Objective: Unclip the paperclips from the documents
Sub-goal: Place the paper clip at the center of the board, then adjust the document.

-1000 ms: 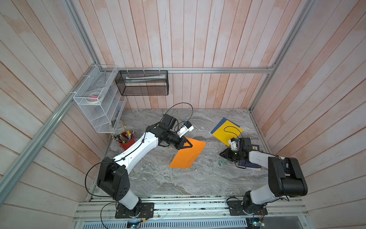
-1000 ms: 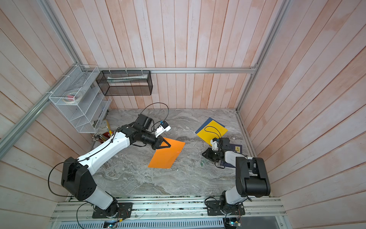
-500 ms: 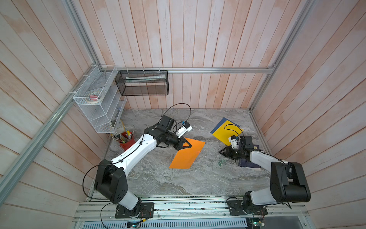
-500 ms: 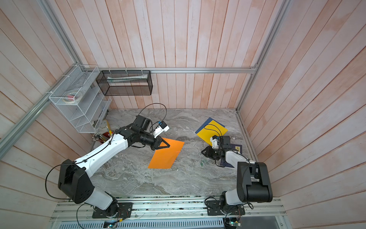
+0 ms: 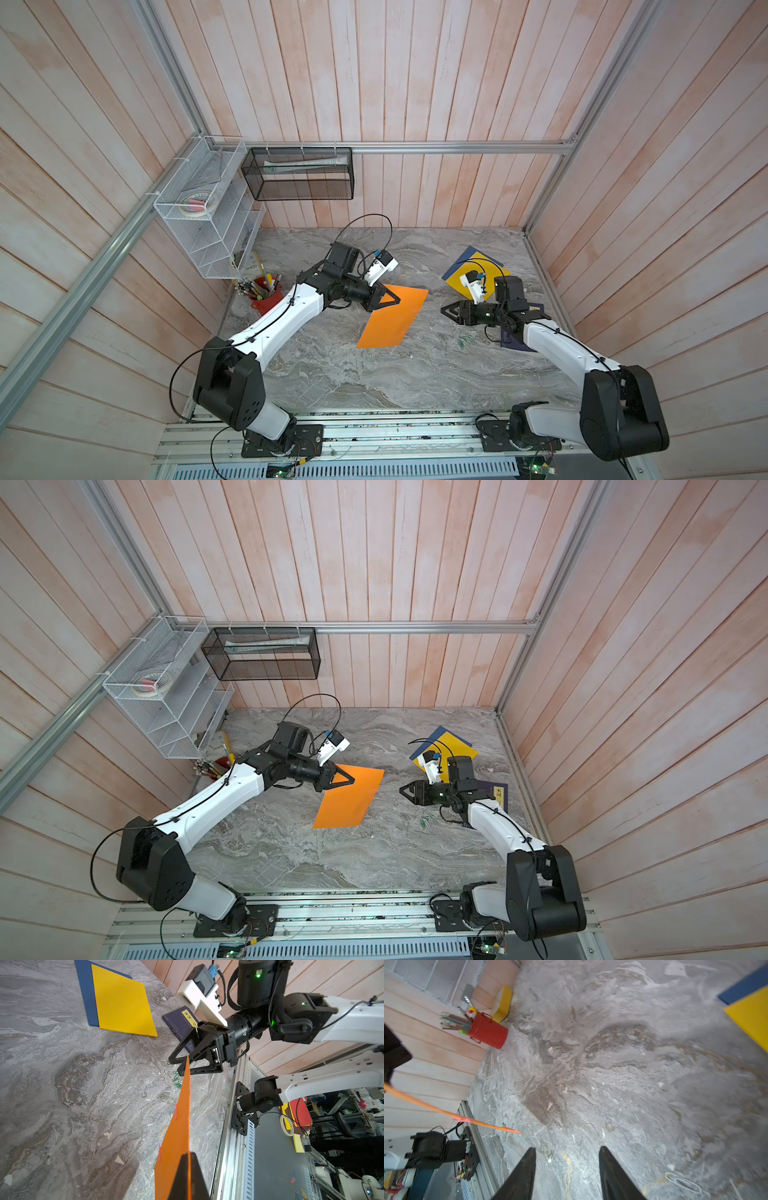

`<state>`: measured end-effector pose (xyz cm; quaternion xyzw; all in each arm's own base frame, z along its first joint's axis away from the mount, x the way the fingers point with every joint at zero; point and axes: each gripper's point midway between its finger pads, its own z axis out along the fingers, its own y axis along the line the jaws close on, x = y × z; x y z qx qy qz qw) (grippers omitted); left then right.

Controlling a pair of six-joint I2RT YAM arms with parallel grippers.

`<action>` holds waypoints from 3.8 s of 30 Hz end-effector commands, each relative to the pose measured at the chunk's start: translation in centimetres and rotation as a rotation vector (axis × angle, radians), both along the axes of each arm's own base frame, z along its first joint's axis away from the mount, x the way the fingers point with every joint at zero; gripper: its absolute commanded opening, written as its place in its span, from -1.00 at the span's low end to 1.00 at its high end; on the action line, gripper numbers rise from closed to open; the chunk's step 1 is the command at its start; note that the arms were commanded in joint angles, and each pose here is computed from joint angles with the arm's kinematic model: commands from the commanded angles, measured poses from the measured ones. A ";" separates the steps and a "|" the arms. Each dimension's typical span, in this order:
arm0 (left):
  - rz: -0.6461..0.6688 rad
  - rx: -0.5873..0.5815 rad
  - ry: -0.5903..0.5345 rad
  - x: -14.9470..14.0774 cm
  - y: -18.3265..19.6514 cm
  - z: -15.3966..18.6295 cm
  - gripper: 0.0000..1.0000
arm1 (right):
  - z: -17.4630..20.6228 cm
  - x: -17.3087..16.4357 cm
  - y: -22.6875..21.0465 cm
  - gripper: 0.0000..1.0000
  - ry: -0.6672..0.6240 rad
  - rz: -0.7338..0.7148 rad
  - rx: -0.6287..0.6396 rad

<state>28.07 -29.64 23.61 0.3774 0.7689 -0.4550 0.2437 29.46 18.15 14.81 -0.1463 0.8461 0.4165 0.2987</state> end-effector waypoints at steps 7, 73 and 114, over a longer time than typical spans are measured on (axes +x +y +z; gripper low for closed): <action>-0.053 -0.093 -0.040 -1.1 0.0 2.6 -1.00 | 6.9 -3.4 3.6 0.29 -0.275 0.223 0.219; -0.086 -0.127 0.072 -1.7 -0.2 1.7 -0.65 | 13.0 -3.7 7.5 -1.00 -0.329 0.530 0.401; -0.074 -0.205 0.041 -2.0 1.4 3.1 -1.00 | 11.4 -5.0 7.1 -0.64 -0.256 0.574 0.407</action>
